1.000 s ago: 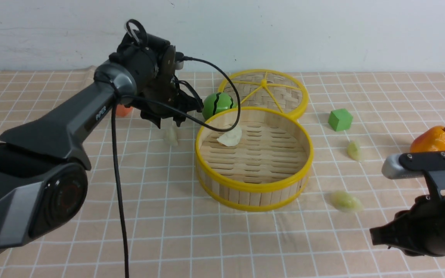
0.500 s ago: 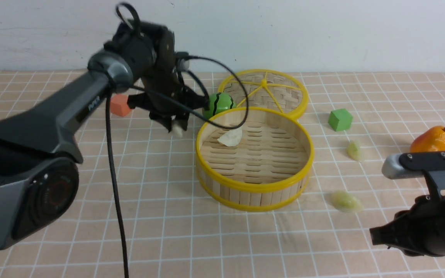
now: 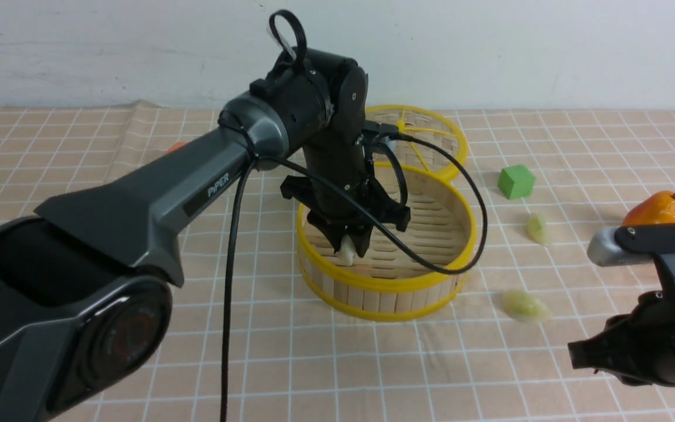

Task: Put the dumplings into the steamer on the table with the brown tablecloth.
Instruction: 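Place the dumpling into the bamboo steamer basket with the left gripper, then reach for and grasp a dumpling lying on the table beside the steamer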

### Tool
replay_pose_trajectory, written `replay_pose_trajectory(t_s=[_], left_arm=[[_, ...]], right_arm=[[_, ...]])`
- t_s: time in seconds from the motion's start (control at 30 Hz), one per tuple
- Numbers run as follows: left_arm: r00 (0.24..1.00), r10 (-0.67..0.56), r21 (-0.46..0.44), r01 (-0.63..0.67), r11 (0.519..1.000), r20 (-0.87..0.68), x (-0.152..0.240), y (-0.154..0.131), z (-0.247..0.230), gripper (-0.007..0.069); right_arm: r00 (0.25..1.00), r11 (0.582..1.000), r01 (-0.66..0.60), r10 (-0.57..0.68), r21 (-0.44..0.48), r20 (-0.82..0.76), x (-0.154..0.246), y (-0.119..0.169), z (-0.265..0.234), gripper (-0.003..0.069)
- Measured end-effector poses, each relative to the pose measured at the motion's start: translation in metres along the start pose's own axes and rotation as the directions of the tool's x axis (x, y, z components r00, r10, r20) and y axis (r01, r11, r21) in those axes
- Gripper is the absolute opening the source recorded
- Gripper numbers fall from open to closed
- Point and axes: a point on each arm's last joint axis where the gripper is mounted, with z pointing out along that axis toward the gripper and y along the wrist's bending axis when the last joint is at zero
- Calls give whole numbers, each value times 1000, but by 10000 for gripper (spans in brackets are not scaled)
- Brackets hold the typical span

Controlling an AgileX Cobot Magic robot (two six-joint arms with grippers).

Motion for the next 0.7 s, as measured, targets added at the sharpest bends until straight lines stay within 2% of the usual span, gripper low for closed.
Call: replay_pose_trajectory(t_s=[0.13,0.23,0.33,0.4,0.47,0.53,0.6,0.63,0.67,0.7], left_arm=[[1000,-2,-3,2,1000,-18,1,1,10,236],[1000,-4,-8,3,1000,-10,0,1,9,344],[999,-22,-16,23,1000,24,-5,1,0,429],[997,-52,-10,53,999,55,-7,0,-14,452],[995,-63,-4,63,998,81,-8,0,-27,452],[986,-72,14,71,997,148,-9,-2,-64,427],[972,-74,34,69,997,222,-7,-5,-106,376],[963,-75,44,65,997,260,-4,-6,-128,353],[963,-75,44,65,997,260,-4,-6,-128,347],[944,-77,64,59,996,321,5,-7,-167,289]], right_arm=[[998,999,54,-54,1,-27,1,0,-2,69],[988,990,142,-142,-9,-67,-8,4,-10,75],[991,994,105,-105,-6,-78,-26,3,-18,96],[995,997,80,-80,7,-66,-39,-1,-21,125],[997,998,68,-67,16,-49,-49,-4,-21,160],[999,998,43,-42,36,-20,-66,-12,-15,232],[1000,998,25,-25,58,-1,-85,-20,0,322],[1000,998,23,-24,66,14,-93,-22,5,351],[1000,997,21,-22,68,10,-93,-23,8,358],[999,996,17,-20,86,33,-109,-30,21,408]])
